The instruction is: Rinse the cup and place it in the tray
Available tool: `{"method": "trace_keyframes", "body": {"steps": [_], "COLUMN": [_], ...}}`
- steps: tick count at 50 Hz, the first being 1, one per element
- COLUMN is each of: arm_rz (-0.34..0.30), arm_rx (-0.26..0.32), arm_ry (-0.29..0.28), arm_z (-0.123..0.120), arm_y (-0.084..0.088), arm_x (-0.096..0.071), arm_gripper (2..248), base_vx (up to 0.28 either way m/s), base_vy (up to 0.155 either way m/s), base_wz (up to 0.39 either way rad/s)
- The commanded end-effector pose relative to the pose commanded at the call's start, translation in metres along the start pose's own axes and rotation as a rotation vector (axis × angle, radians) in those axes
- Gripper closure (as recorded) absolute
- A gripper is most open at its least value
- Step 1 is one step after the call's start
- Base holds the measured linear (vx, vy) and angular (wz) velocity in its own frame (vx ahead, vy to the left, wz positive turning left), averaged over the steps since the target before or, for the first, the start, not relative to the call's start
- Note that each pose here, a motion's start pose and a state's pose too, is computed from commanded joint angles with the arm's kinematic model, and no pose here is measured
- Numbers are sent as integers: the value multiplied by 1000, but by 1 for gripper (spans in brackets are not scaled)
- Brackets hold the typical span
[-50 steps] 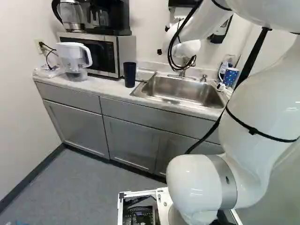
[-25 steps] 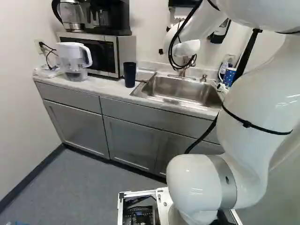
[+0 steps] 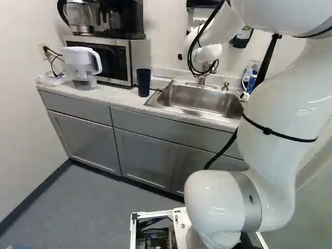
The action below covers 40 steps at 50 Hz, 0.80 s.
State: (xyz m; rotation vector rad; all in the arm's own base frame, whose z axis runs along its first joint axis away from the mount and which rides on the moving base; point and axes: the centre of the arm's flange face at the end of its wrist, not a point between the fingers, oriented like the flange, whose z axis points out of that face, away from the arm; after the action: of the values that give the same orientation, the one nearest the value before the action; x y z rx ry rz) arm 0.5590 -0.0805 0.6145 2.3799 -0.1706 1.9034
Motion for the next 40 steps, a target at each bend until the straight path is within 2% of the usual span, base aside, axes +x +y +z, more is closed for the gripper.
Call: {"method": "trace_keyframes", "body": {"steps": [40], "arm_rz": [8], "arm_rx": [-33], "arm_ry": [-27], "arm_z": [24], "arm_y": [20], "arm_x": [2], "arm_gripper": [3], "base_vx": [0], "base_vy": [0], "base_wz": [0]}}
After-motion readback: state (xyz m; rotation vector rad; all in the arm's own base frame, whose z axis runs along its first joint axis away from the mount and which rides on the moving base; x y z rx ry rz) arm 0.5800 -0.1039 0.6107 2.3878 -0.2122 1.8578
